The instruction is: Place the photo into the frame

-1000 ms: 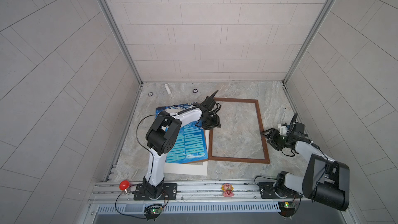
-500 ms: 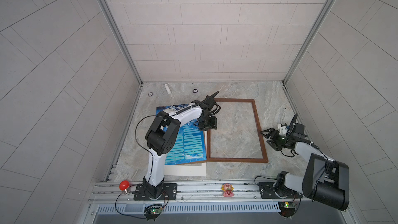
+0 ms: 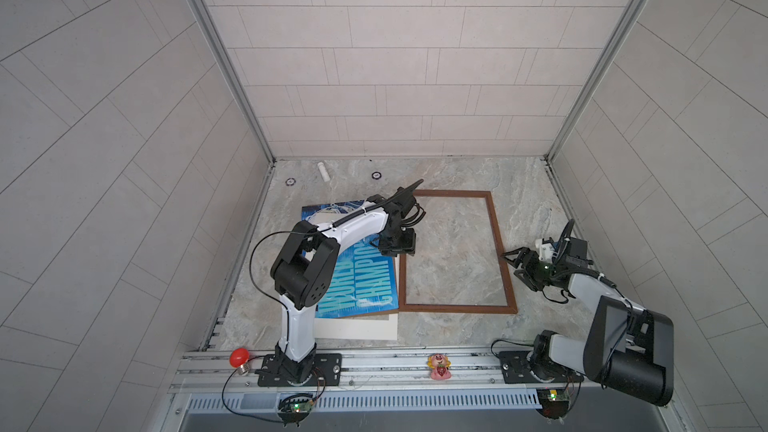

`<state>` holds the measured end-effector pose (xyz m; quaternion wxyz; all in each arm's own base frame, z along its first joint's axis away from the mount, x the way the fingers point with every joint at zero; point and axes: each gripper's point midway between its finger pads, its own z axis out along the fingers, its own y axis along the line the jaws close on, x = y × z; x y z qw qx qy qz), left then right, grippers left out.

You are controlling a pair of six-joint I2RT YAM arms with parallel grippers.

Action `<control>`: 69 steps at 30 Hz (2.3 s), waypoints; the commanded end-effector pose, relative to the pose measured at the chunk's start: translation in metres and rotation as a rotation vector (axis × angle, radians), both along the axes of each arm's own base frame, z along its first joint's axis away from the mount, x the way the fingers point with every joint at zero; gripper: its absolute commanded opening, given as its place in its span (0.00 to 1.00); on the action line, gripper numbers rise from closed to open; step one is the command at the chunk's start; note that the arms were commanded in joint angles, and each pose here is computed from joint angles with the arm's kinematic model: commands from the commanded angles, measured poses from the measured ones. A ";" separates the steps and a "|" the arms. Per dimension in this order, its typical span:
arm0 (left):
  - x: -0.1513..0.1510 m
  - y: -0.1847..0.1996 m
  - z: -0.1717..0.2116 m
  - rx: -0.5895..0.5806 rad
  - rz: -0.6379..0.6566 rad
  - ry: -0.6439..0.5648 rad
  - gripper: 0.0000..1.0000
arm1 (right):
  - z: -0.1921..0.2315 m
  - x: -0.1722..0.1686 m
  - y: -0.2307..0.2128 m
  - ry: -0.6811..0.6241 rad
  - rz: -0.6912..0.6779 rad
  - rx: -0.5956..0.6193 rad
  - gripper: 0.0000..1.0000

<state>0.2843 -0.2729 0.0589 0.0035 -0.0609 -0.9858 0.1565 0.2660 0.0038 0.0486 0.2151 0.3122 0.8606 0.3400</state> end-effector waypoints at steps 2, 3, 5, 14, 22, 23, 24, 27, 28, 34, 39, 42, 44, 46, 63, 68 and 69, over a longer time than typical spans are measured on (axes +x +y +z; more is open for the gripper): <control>-0.043 -0.007 0.001 0.005 -0.056 0.058 0.55 | -0.004 -0.005 0.002 0.011 0.009 0.002 0.76; -0.050 -0.009 0.000 0.014 -0.063 0.061 0.54 | -0.003 -0.005 0.002 0.009 0.010 0.002 0.76; -0.060 -0.011 -0.002 0.025 -0.074 0.063 0.54 | -0.004 -0.005 0.002 0.010 0.009 0.003 0.76; -0.083 -0.012 -0.022 0.057 -0.061 0.092 0.50 | -0.004 -0.005 0.004 0.009 0.013 0.013 0.75; -0.085 -0.017 -0.029 0.044 -0.047 0.092 0.50 | -0.003 -0.005 0.004 0.005 0.010 0.014 0.75; -0.085 -0.019 -0.029 0.036 -0.046 0.095 0.50 | -0.003 -0.005 0.004 0.006 0.009 0.015 0.75; -0.085 -0.021 -0.029 0.030 -0.046 0.096 0.50 | -0.003 -0.005 0.004 0.006 0.010 0.015 0.75; -0.085 -0.023 -0.030 0.028 -0.047 0.097 0.50 | -0.002 -0.005 0.003 0.004 0.010 0.014 0.75; -0.086 -0.023 -0.030 0.029 -0.048 0.098 0.50 | -0.002 -0.005 0.004 0.003 0.010 0.013 0.75; -0.083 -0.024 -0.032 0.016 -0.045 0.080 0.50 | -0.004 -0.006 0.004 0.007 0.010 0.013 0.75; -0.083 -0.028 -0.023 -0.004 -0.045 0.077 0.50 | -0.003 -0.006 0.004 0.007 0.010 0.014 0.75; -0.091 -0.023 -0.009 -0.001 -0.050 0.073 0.50 | -0.003 -0.006 0.004 0.005 0.011 0.010 0.75; -0.100 -0.020 -0.001 0.004 -0.062 0.071 0.50 | -0.003 -0.007 0.004 0.005 0.011 0.006 0.75; -0.115 -0.018 0.001 0.005 -0.035 0.100 0.50 | -0.003 -0.006 0.004 0.004 0.011 0.008 0.75; -0.154 -0.032 -0.018 -0.019 0.002 0.127 0.49 | -0.001 -0.007 0.004 0.000 0.013 0.007 0.75; -0.147 -0.031 -0.012 -0.020 0.009 0.096 0.49 | -0.003 -0.008 0.005 0.003 0.013 0.006 0.75; -0.146 -0.031 -0.013 -0.018 0.012 0.097 0.49 | -0.003 -0.008 0.005 0.006 0.013 0.007 0.75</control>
